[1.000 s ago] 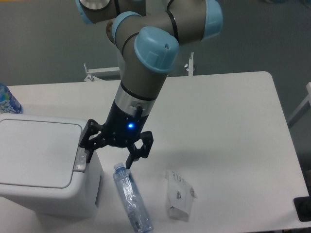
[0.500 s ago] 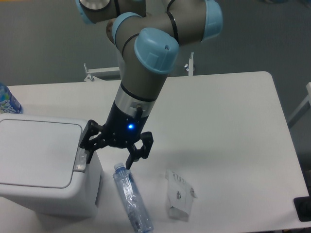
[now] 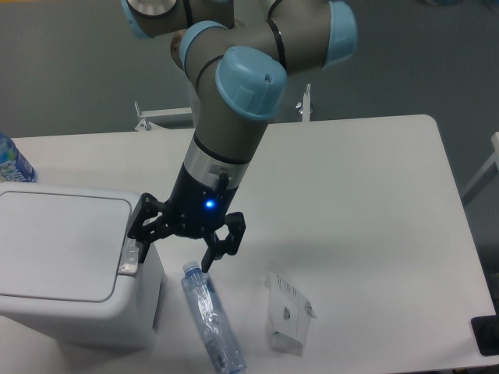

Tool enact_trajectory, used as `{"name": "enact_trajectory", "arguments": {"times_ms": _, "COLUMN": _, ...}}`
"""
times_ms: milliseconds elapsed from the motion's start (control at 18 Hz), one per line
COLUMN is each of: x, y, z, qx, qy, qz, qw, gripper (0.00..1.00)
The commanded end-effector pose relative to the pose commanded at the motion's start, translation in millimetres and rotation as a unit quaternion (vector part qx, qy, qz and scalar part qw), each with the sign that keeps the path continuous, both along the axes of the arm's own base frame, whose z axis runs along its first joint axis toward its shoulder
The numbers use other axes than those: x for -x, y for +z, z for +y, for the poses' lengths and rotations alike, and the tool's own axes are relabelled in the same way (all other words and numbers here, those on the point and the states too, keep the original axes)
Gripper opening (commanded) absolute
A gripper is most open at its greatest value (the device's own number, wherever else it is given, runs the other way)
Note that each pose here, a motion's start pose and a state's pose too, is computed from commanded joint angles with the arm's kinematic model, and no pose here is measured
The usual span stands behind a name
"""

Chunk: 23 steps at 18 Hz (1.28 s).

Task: Open the trash can
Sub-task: 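Press the gripper fingertip down on the grey button of the trash can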

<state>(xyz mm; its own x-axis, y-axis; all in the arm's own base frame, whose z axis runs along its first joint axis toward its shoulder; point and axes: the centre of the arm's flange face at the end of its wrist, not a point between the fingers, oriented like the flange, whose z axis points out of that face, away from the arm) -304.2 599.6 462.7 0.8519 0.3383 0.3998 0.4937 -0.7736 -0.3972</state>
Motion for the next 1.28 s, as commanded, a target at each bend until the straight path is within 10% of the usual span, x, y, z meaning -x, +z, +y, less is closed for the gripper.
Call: {"name": "enact_trajectory", "arguments": {"times_ms": 1278, "x": -3.2, "y": -5.3, "z": 3.7, "qx": -0.001, "qy": -0.004, "qz": 0.002, "qw": 1.0, "gripper": 1.0}}
